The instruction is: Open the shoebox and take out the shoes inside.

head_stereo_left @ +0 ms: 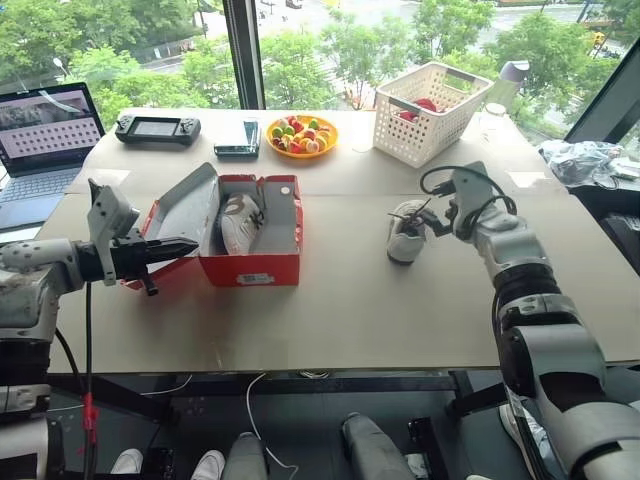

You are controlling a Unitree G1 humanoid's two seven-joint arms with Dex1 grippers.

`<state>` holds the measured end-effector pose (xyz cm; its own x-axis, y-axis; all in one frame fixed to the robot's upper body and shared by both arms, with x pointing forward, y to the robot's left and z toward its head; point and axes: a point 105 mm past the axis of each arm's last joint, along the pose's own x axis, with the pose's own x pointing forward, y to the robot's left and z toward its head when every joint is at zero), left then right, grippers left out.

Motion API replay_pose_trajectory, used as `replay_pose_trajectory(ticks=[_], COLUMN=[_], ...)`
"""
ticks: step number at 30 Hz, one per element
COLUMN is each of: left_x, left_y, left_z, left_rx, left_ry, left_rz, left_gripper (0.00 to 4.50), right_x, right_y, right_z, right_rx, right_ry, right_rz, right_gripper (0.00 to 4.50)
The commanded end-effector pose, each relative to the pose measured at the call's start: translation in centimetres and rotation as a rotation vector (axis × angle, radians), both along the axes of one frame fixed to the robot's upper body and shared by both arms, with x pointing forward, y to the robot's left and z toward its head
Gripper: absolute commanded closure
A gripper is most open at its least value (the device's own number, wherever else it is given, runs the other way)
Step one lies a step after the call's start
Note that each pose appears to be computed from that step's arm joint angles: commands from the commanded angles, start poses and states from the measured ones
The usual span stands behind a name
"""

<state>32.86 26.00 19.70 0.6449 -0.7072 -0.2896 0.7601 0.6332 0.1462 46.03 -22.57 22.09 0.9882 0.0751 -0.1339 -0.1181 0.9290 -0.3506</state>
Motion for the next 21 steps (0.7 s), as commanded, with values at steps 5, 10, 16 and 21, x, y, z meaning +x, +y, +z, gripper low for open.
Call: replay_pose_trajectory(ticks=[5,10,16,21], left_x=[-0.1,0.1,0.5,0.7], left_y=[-0.4,-0.7,-1.0,-1.2], left_z=[1.3,1.2,0.9,0.6], left_rx=[0.005,0.001,-0.006,-0.011], left_ry=[-0.040,-0.039,-0.034,-0.030], left_rz=[-0.016,-0.020,-0.030,-0.037], left_gripper=[4.50,4.50,4.50,4.50], right_x=[-6.2,-10.1,-10.2,-8.5], right_y=[8.1,19.5,27.5,30.3], right_z=[11.1,9.7,5.7,3.6], right_rx=[0.176,0.458,0.427,0.300], right_ry=[-0.141,0.087,0.261,0.288], right_rz=[0.414,0.758,0.810,0.791], right_gripper=[0.02,0.02,0.02,0.02])
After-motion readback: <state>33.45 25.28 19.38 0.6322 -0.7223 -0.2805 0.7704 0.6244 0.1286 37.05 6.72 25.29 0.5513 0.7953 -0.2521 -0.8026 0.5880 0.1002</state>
